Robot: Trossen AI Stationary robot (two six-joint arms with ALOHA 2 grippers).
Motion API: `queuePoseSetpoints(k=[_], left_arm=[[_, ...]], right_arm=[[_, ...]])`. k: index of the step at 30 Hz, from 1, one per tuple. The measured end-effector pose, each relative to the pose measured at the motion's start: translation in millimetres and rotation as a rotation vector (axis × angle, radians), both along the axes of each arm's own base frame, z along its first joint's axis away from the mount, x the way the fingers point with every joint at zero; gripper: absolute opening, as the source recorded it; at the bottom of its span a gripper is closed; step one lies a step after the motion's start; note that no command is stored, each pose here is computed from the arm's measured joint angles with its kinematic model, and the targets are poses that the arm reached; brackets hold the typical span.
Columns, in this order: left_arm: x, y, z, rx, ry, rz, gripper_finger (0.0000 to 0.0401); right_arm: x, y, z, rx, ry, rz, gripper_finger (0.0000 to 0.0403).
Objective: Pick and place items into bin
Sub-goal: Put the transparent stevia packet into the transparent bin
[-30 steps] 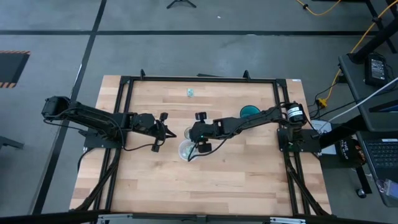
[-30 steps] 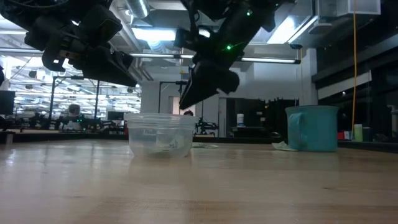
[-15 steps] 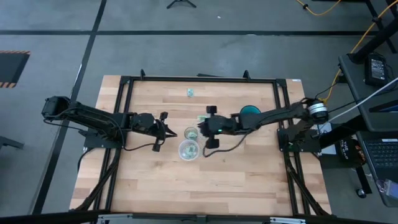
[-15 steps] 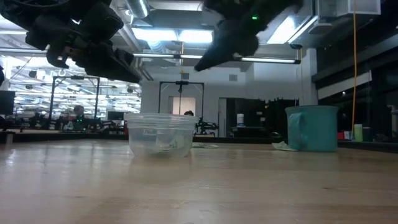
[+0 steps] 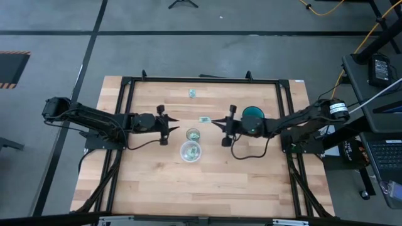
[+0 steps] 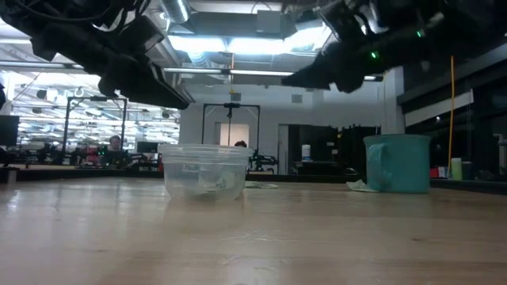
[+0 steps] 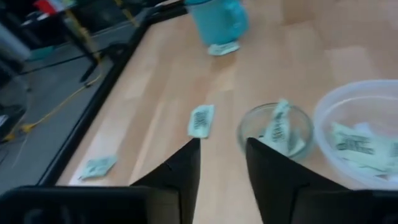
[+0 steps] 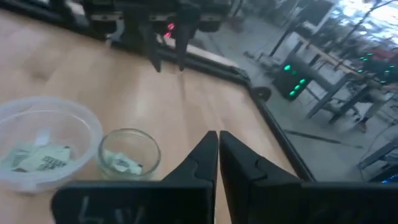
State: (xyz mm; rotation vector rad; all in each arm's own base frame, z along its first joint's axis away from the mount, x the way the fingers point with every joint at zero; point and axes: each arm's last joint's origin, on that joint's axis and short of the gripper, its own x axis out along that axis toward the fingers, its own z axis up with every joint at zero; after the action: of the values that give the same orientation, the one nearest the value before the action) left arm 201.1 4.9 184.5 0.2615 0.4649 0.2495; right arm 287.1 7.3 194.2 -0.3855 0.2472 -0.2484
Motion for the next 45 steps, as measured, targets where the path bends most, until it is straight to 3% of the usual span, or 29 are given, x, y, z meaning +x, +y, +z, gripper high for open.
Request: queuePoseSetpoints(k=[10, 21, 28, 36, 41, 45], left_arm=[[0, 8, 2, -0.082, -0.079, 0.195, 0.0183], [12, 57, 16, -0.207, -0.140, 0.353, 0.0196], [37, 98, 13, -0.363, -0.023, 0.429, 0.0196], [68, 139, 16, -0.413, 0.097, 0.521, 0.0196], [85, 163, 34, -0.482, 0.198, 0.544, 0.0196], [97, 172, 36, -0.470, 0.256, 0.552, 0.0196]], right_arm=[[-27, -21, -25, 0.092, -0.096, -0.028, 0.0009], [-31, -47, -31, 0.189, -0.074, -0.014, 0.0017], [-33, -58, -31, 0.186, -0.075, -0.055, 0.0017], [-34, -59, -31, 0.186, -0.074, -0.061, 0.0017], [-31, -60, -27, 0.157, -0.089, -0.056, 0.0017], [-25, -61, -20, 0.156, -0.107, -0.055, 0.0017]])
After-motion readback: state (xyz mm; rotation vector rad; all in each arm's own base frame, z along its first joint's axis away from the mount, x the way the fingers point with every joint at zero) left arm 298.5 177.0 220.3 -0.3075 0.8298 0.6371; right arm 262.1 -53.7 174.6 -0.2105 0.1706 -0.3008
